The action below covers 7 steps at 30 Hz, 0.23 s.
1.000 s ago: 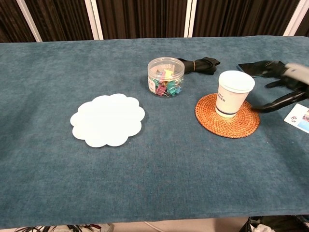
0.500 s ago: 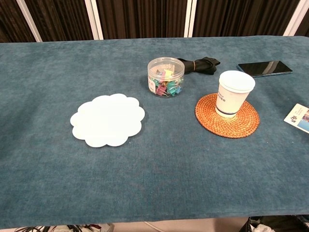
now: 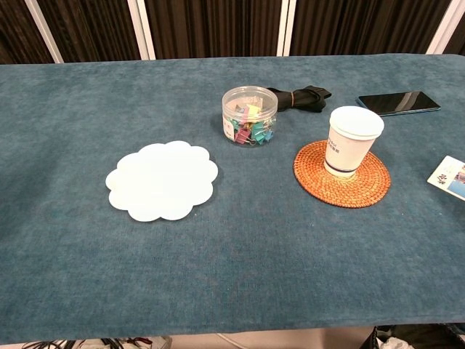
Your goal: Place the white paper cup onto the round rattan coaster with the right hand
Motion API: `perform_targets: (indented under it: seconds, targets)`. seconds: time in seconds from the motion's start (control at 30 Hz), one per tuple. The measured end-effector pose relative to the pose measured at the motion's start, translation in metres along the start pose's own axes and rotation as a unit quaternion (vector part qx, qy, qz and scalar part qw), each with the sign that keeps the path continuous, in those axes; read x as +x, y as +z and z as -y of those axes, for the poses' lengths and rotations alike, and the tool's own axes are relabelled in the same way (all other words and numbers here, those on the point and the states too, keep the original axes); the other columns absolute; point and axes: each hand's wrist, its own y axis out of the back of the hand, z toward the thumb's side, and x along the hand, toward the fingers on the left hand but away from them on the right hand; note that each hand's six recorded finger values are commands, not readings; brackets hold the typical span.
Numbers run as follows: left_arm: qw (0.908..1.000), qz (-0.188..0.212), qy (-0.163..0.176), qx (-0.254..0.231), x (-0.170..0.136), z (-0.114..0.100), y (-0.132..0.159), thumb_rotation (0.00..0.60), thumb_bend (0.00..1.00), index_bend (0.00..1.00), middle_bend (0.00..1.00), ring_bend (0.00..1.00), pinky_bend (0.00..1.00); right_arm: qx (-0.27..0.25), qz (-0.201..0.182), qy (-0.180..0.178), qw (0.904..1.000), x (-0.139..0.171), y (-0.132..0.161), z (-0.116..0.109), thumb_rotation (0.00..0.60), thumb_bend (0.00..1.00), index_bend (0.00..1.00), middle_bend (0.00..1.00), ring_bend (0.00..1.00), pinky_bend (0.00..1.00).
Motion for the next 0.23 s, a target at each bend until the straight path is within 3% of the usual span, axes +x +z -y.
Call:
perform_targets:
  seconds: [0.23]
  targets:
    - [0.9999, 0.009, -0.004, 0.004, -0.001, 0.002, 0.003, 0.6, 0.3, 0.01, 0.0, 0.0, 0.0, 0.003, -0.003, 0.007, 1.0, 0.003, -0.011, 0.017, 0.6, 0.03, 0.0, 0.02, 0.05, 0.09]
